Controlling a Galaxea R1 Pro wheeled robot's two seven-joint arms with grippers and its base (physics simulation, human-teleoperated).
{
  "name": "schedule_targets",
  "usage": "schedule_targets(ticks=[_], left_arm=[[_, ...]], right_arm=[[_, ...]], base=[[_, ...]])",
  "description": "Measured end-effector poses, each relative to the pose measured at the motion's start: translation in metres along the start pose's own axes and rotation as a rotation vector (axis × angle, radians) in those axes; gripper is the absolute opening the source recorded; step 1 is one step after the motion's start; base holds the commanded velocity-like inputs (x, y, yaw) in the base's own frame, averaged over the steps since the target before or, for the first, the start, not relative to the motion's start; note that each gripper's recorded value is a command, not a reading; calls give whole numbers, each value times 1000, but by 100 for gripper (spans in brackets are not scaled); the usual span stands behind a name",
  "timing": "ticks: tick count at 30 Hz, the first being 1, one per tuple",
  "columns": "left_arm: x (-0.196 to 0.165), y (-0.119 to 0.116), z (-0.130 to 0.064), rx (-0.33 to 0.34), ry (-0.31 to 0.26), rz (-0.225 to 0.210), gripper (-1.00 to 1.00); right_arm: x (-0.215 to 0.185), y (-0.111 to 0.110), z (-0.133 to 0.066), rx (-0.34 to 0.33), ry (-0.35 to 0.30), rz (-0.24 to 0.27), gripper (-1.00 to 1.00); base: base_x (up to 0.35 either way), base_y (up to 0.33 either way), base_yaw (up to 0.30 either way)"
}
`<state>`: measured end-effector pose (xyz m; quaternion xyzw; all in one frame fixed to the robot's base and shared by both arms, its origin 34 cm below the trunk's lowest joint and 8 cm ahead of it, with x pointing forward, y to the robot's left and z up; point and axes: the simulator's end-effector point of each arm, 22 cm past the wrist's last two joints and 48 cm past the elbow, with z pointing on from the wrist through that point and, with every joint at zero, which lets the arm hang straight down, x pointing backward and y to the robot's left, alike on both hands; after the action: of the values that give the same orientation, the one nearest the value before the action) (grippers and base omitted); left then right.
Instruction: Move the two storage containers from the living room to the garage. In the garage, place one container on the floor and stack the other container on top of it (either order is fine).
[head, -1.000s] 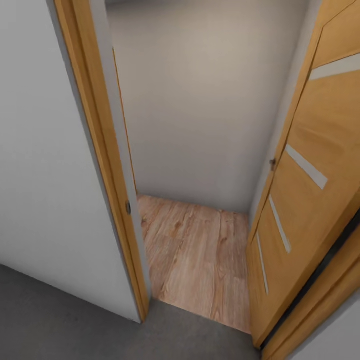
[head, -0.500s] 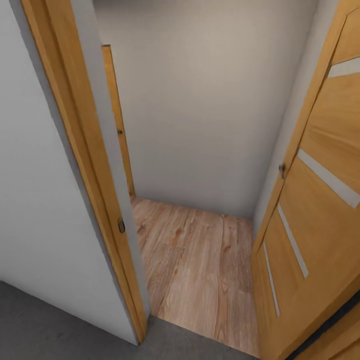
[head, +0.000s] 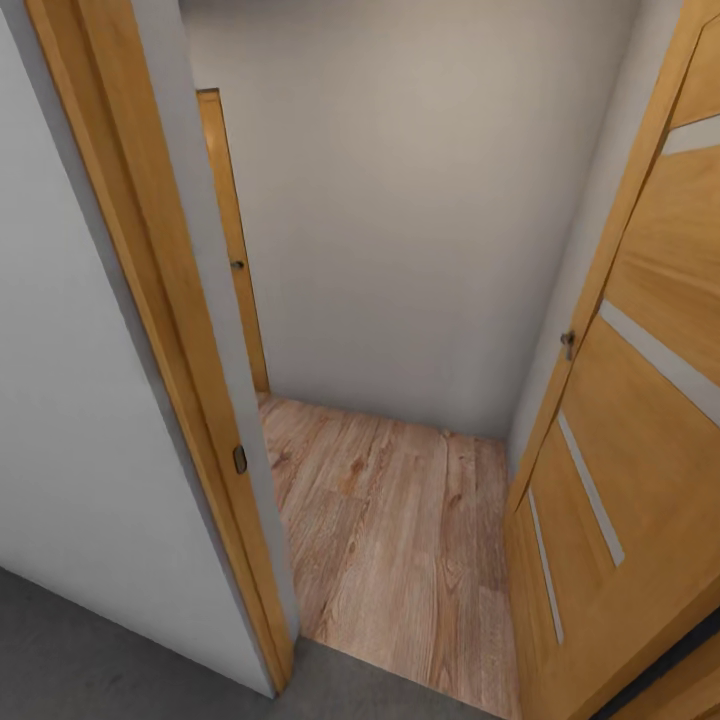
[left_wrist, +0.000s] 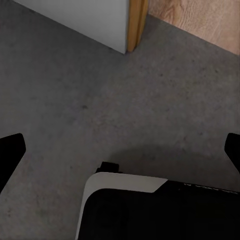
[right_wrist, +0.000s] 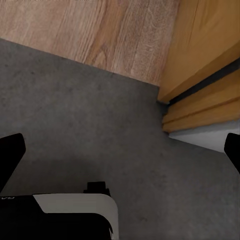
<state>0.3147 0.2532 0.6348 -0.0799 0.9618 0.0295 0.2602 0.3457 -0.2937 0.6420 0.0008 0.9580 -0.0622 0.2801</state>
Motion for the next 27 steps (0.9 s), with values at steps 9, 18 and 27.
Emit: schedule_targets(ticks=[9, 18, 27], left_arm=[[0, 0, 0, 0, 0, 0, 100], [0, 0, 0, 0, 0, 0, 100], [0, 0, 0, 0, -1, 0, 100]], right_arm=[[0, 0, 0, -1, 0, -2, 100], [0, 0, 0, -1, 0, -2, 100], [0, 0, 0, -1, 0, -2, 100]], base=[[0, 0, -64], [0, 0, -263], [0, 0, -275]])
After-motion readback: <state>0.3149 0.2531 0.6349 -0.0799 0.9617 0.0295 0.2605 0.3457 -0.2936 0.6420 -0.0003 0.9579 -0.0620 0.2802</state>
